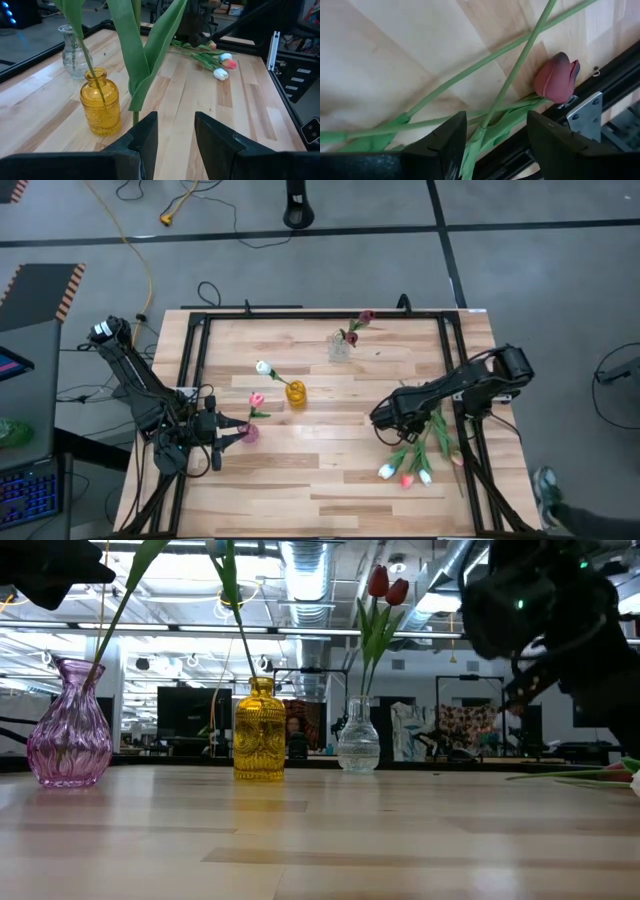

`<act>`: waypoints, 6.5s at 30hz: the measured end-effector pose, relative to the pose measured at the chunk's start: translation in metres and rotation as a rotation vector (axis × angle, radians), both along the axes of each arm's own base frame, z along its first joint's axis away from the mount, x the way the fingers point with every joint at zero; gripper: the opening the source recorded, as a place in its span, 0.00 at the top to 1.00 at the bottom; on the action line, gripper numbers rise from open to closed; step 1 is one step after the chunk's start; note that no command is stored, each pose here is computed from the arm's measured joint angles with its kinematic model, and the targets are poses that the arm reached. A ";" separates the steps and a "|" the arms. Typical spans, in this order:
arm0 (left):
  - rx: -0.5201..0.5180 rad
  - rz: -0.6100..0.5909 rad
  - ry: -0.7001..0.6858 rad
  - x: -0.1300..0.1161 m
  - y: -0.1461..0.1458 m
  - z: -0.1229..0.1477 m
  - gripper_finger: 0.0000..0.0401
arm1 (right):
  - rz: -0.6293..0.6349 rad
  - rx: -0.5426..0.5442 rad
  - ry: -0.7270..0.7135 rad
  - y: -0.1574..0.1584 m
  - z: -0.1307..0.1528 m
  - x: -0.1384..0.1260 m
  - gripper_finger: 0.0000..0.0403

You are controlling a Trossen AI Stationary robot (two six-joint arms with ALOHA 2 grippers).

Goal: Sort flowers into vase by color
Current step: Put the pink flower into the purple vase

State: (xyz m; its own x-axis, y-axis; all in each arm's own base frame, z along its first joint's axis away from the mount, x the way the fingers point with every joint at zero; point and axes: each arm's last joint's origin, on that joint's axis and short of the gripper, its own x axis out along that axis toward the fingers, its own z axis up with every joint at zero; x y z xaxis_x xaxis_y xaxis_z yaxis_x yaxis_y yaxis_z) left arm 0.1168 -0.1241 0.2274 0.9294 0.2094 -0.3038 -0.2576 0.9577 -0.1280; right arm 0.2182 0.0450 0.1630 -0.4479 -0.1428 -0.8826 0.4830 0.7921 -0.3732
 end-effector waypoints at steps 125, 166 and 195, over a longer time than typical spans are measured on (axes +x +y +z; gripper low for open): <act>-0.084 -0.053 -0.009 0.002 -0.005 0.004 0.71 | 1.768 -0.098 -0.705 0.080 0.080 0.190 0.58; -0.590 0.286 0.194 0.142 -0.087 -0.004 0.71 | 1.109 0.018 -0.401 0.045 0.063 0.154 0.47; -0.607 0.306 0.456 0.177 -0.085 -0.027 0.71 | 1.064 0.022 -0.441 0.066 0.064 0.148 0.47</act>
State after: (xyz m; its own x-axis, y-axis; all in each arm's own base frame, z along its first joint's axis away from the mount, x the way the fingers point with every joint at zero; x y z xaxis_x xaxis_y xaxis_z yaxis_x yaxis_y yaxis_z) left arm 0.2939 -0.2087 0.2001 0.6155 0.1109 -0.7803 -0.6483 0.6344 -0.4211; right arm 0.3663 0.1113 0.2267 0.2382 -0.2457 -0.9396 -0.3485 0.8814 -0.3188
